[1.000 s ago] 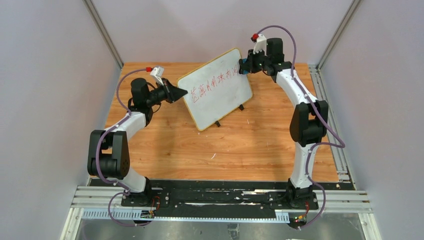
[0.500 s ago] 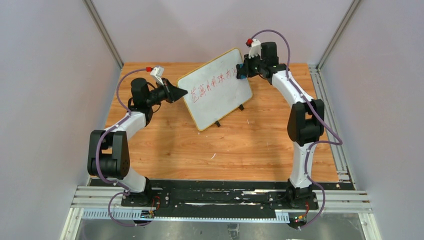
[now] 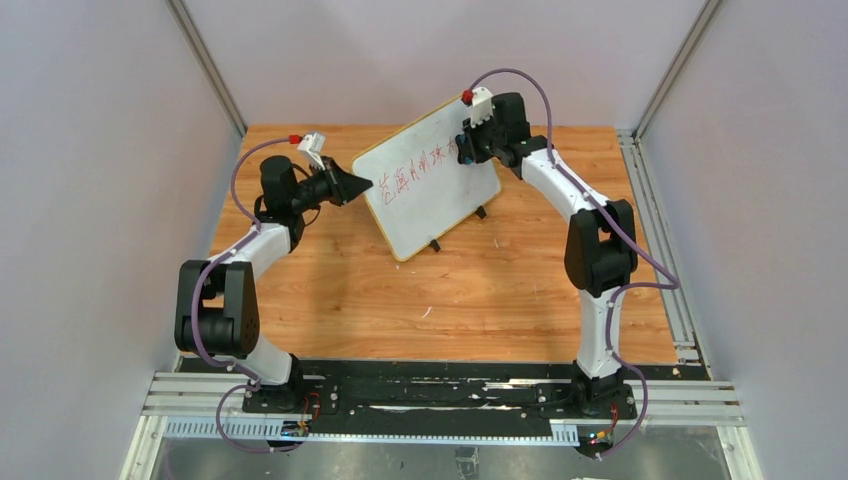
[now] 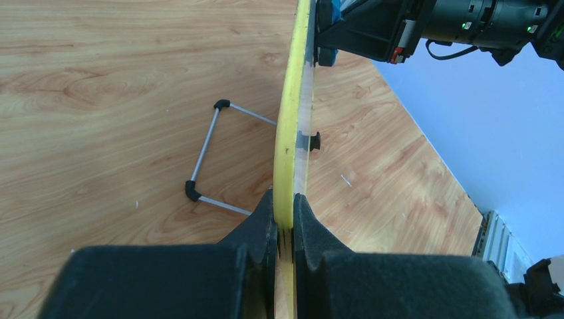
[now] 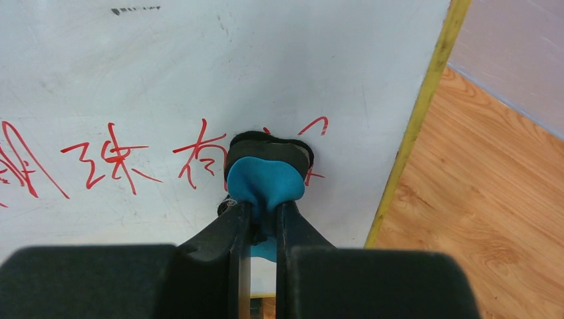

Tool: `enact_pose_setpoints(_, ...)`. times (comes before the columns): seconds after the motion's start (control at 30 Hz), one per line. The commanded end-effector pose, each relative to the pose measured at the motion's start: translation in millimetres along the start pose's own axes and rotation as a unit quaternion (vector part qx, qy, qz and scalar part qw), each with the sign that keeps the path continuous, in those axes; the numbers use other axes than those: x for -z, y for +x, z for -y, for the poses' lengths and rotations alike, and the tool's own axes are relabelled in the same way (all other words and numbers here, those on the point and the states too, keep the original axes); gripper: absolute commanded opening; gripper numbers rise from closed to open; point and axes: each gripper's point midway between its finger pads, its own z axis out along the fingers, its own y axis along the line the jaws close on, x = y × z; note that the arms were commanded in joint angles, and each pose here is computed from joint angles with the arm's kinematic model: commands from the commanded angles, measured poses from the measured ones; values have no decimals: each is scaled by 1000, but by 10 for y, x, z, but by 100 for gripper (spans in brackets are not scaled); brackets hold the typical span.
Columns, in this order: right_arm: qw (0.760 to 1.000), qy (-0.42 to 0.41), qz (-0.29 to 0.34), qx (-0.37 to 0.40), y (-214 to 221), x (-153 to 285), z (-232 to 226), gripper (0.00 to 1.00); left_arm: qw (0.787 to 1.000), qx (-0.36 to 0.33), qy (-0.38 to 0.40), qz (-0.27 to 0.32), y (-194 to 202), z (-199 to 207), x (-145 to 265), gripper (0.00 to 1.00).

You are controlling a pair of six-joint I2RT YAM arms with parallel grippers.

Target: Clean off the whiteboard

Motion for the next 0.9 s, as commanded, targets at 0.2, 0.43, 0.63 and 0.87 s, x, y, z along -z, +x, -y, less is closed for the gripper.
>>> enact_pose_setpoints(0.2, 999, 21, -15, 22, 33, -34, 157, 1, 997, -68, -36, -21, 134, -272, 0, 0)
enact_pose_setpoints(0.43, 999, 49, 2, 6, -106, 29, 589, 1, 997, -69, -31, -29, 167, -277, -13, 0)
enact_pose_setpoints(0.63, 998, 56, 11, 0, -187, 16, 739, 1, 997, -69, -29, -32, 180, -280, -15, 0)
enact_pose_setpoints(0.87, 999, 26, 20, -7, -212, 9, 520, 1, 997, -68, -30, -35, 196, -294, -19, 0)
